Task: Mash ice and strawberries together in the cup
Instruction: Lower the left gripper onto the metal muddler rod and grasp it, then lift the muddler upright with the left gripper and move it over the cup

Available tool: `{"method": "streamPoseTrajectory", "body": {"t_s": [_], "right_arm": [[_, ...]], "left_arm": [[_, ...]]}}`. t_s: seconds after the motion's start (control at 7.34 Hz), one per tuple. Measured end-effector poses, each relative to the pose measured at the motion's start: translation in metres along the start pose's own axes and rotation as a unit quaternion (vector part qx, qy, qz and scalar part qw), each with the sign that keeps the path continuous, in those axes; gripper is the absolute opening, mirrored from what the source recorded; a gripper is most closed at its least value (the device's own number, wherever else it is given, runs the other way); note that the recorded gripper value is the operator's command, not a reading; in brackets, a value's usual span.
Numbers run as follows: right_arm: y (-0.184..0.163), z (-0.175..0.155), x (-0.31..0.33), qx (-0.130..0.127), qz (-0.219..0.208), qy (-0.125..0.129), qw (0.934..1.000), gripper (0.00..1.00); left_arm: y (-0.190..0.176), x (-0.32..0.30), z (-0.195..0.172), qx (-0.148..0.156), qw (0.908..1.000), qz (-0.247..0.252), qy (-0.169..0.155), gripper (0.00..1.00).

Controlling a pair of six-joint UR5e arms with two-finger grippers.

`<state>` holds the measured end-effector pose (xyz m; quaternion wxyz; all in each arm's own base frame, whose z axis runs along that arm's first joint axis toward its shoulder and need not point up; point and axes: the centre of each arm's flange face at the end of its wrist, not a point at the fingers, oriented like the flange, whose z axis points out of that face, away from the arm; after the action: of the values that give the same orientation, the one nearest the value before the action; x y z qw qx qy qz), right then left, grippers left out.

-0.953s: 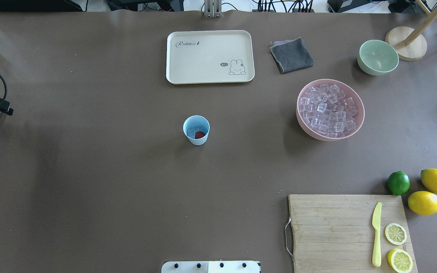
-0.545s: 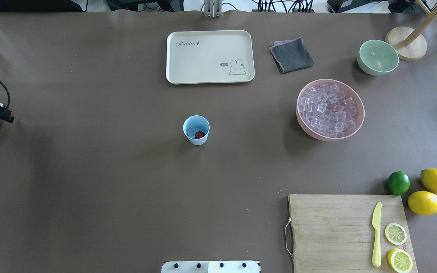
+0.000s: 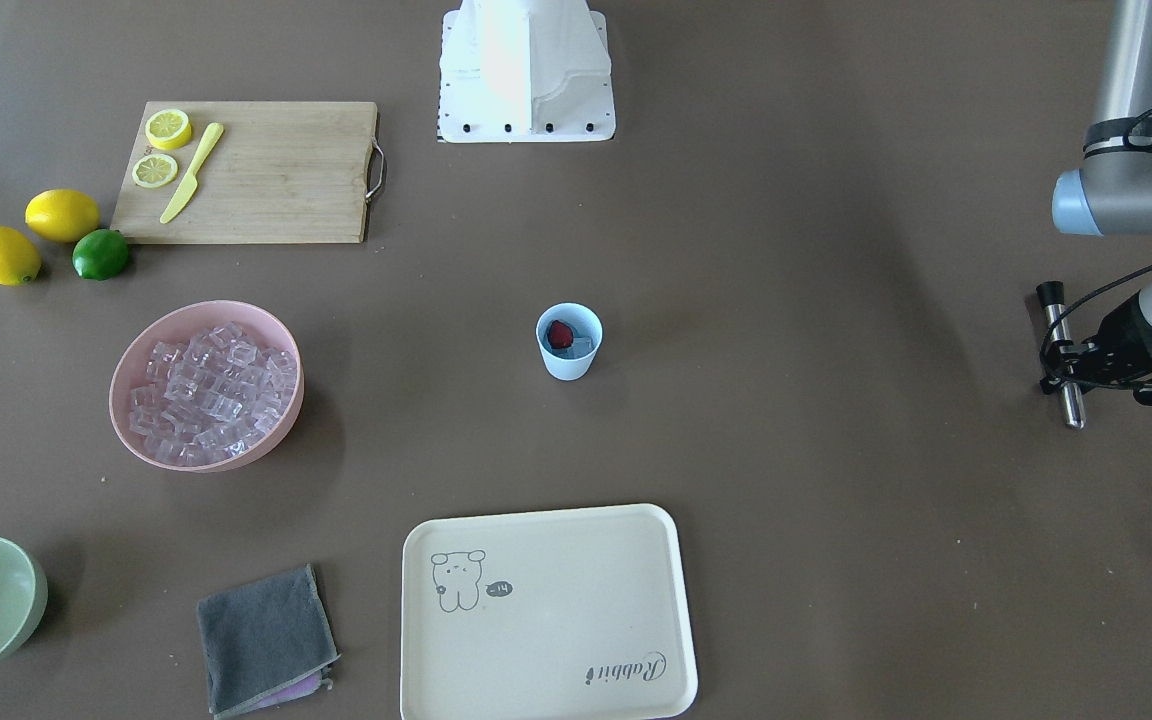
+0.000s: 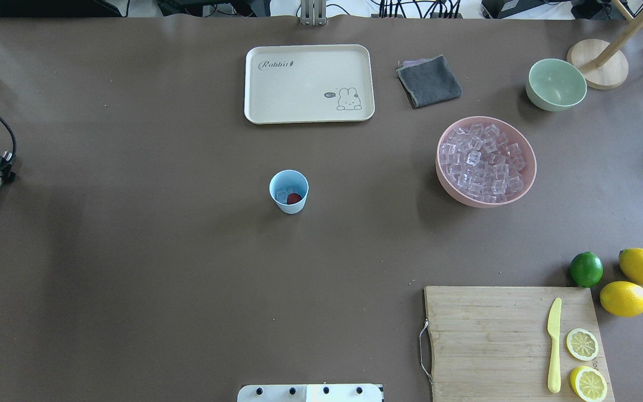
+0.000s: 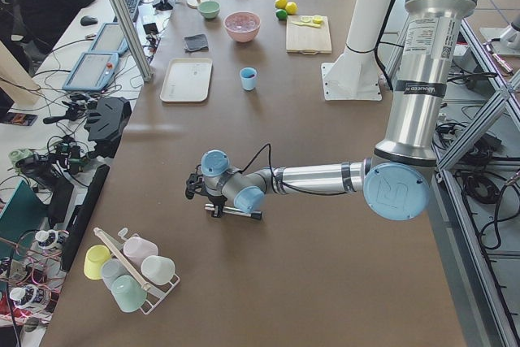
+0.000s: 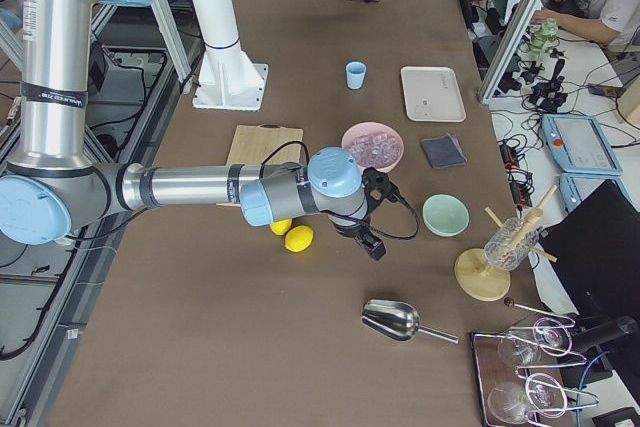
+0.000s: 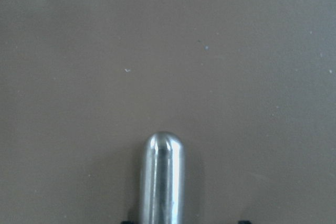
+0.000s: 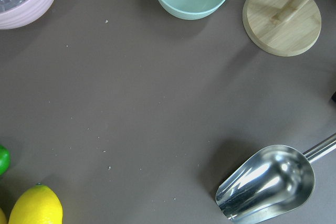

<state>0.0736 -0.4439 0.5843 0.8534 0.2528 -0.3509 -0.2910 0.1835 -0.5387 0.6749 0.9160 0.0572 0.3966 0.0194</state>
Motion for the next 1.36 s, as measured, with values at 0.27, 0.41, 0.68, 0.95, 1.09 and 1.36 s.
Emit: {"method": "streamPoseTrajectory", "body": {"t_s": [0.27, 0.41, 0.68, 0.95, 1.09, 1.36], "right_arm": [[0.005, 0.002, -0.001, -0.002, 0.003, -0.002, 1.0000, 0.99], [0.007, 0.002, -0.001, -0.003, 0.004, -0.003, 1.0000, 0.99], [0.007, 0.003, 0.001, -0.007, 0.004, 0.003, 1.0000, 0.99], [0.002, 0.001, 0.004, -0.008, 0.004, 0.009, 0.9999, 0.99], [0.005, 0.005, 0.008, -0.012, 0.010, 0.009, 0.9998, 0.99], [0.007, 0.014, 0.019, -0.023, 0.030, 0.008, 0.9993, 0.99]], "left_arm": [[-0.008, 0.012, -0.012, 0.010, 0.9999, 0.003, 0.006, 0.00], [-0.015, 0.027, -0.027, 0.026, 0.9995, 0.011, 0.011, 0.00], [-0.048, 0.092, -0.073, 0.071, 0.9964, 0.027, 0.038, 0.00], [-0.084, 0.187, -0.146, 0.135, 0.9864, -0.002, 0.093, 0.00], [-0.095, 0.236, -0.182, 0.175, 0.9778, -0.004, 0.115, 0.00], [-0.079, 0.354, -0.209, 0.262, 0.9547, 0.018, 0.140, 0.00]]}}
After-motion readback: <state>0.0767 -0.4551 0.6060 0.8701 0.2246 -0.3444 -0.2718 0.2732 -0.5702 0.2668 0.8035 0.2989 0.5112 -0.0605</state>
